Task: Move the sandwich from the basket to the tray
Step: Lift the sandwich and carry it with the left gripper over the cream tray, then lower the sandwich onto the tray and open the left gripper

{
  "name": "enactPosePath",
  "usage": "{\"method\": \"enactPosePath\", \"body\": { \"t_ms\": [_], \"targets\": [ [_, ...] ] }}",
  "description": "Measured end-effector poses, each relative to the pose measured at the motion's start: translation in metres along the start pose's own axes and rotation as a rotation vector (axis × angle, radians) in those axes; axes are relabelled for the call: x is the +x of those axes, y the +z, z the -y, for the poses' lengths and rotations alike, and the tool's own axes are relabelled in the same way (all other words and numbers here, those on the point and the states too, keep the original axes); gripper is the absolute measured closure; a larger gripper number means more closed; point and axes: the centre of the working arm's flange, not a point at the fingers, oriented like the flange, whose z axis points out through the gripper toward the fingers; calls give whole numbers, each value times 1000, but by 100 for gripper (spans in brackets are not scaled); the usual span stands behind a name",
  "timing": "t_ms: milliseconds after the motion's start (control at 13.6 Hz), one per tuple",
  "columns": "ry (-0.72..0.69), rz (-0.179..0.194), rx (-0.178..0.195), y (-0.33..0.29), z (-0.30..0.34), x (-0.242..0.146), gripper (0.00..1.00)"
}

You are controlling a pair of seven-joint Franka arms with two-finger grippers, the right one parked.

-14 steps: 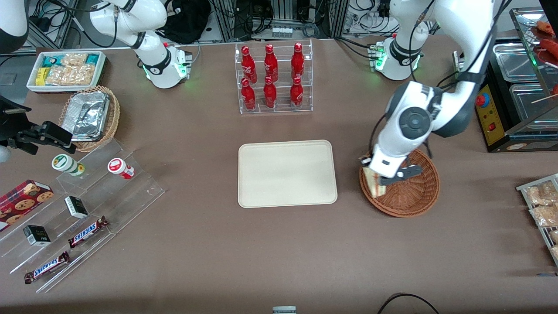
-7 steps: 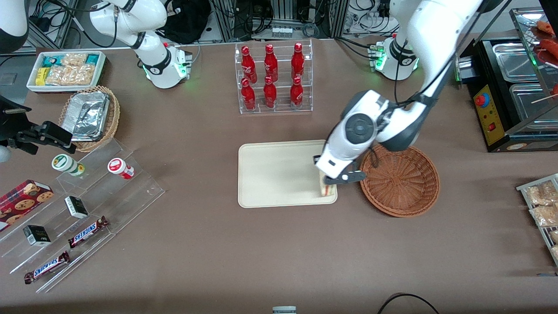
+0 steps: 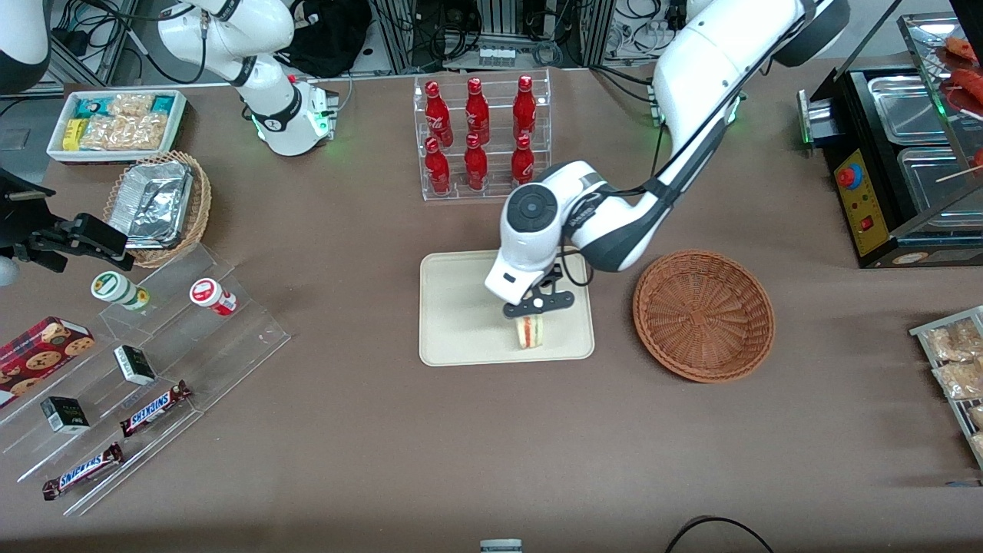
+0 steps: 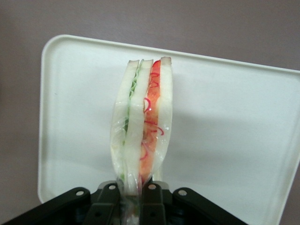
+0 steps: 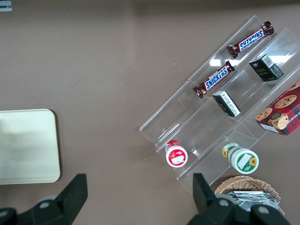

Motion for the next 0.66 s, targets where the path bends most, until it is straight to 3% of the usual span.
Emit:
{"method": "enactPosePath", "body": {
  "t_ms": [295,664],
  "targets": [
    [-21,-12,44,20,-31,-15,86],
    [-25,-4,55,37,-38,-17,86]
  ]
}}
